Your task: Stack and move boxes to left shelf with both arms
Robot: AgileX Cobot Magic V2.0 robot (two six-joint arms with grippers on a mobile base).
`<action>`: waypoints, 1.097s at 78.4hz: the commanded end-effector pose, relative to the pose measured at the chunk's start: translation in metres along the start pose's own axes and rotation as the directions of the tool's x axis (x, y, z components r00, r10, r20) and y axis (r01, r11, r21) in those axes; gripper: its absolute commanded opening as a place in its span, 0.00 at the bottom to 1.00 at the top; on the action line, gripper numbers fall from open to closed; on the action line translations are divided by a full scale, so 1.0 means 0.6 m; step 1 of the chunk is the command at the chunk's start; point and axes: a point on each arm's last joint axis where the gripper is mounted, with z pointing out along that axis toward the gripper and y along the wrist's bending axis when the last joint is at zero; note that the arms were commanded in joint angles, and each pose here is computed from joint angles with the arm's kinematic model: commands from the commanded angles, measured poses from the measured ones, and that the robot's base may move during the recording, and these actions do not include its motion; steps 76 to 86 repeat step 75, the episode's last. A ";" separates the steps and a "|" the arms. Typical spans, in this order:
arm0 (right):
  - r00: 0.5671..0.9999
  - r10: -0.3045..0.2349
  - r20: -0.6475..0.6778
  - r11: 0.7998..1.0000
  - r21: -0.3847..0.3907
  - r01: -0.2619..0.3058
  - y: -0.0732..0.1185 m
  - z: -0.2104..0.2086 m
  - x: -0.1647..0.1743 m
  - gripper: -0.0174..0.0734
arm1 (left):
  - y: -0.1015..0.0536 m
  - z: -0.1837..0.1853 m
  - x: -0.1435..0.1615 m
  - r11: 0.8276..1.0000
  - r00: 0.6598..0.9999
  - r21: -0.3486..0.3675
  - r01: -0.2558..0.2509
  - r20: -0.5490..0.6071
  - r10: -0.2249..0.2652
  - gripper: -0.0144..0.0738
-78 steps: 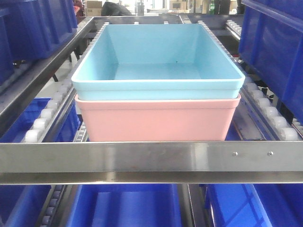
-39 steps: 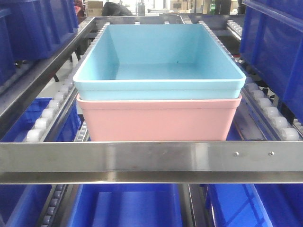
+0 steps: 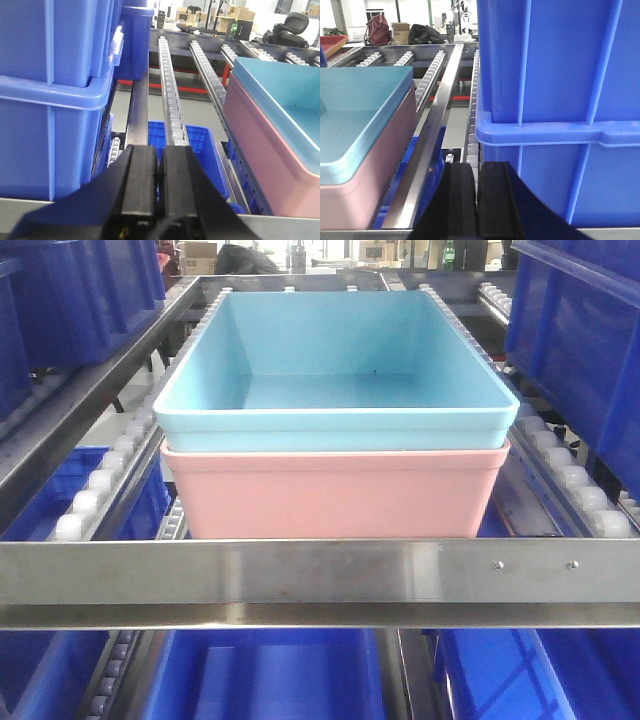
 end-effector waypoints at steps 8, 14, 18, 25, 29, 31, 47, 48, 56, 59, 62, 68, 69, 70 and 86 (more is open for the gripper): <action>0.990 -0.011 0.139 1.000 0.002 0.011 0.001 -0.005 -0.030 0.25 | -0.001 -0.004 -0.018 1.000 0.993 0.006 0.008 0.117 -0.009 0.16; 0.990 -0.011 0.139 1.000 0.002 0.011 0.001 -0.005 -0.030 0.25 | -0.001 -0.004 -0.018 1.000 0.993 0.006 0.008 0.117 -0.009 0.16; 0.990 -0.011 0.139 1.000 0.002 0.011 0.001 -0.005 -0.030 0.25 | -0.001 -0.004 -0.018 1.000 0.993 0.006 0.008 0.117 -0.009 0.16; 0.990 -0.011 0.139 1.000 0.002 0.011 0.001 -0.005 -0.030 0.25 | -0.001 -0.004 -0.018 1.000 0.993 0.006 0.008 0.117 -0.009 0.16; 0.990 -0.011 0.139 1.000 0.002 0.011 0.001 -0.005 -0.030 0.25 | -0.001 -0.004 -0.018 1.000 0.993 0.006 0.008 0.117 -0.009 0.16; 0.990 -0.011 0.139 1.000 0.002 0.011 0.001 -0.005 -0.030 0.25 | -0.001 -0.004 -0.018 1.000 0.993 0.006 0.008 0.117 -0.009 0.16; 0.990 -0.011 0.139 1.000 0.002 0.011 0.001 -0.005 -0.030 0.25 | -0.001 -0.004 -0.018 1.000 0.993 0.006 0.008 0.117 -0.009 0.16; 0.990 -0.011 0.139 1.000 0.002 0.011 0.001 -0.005 -0.030 0.25 | -0.001 -0.004 -0.018 1.000 0.993 0.006 0.008 0.117 -0.009 0.16; 0.990 -0.011 0.139 1.000 0.002 0.011 0.001 -0.005 -0.030 0.25 | -0.001 -0.004 -0.018 1.000 0.993 0.006 0.008 0.117 -0.009 0.16; 0.990 -0.011 0.139 1.000 0.002 0.011 0.001 -0.005 -0.030 0.25 | -0.001 -0.004 -0.018 1.000 0.993 0.006 0.008 0.117 -0.009 0.16; 0.990 -0.011 0.139 1.000 0.002 0.011 0.001 -0.005 -0.030 0.25 | -0.001 -0.004 -0.018 1.000 0.993 0.006 0.008 0.117 -0.009 0.16; 0.990 -0.011 0.139 1.000 0.002 0.011 0.001 -0.005 -0.030 0.25 | -0.001 -0.004 -0.018 1.000 0.993 0.006 0.008 0.117 -0.009 0.16; 0.990 -0.011 0.139 1.000 0.002 0.011 0.001 -0.005 -0.030 0.25 | -0.001 -0.004 -0.018 1.000 0.993 0.006 0.008 0.117 -0.009 0.16; 0.990 -0.011 0.139 1.000 0.002 0.011 0.001 -0.005 -0.030 0.25 | -0.001 -0.004 -0.018 1.000 0.993 0.006 0.008 0.117 -0.009 0.16; 0.990 -0.011 0.139 1.000 0.002 0.011 0.001 -0.005 -0.030 0.25 | -0.001 -0.004 -0.018 1.000 0.993 0.006 0.008 0.117 -0.009 0.16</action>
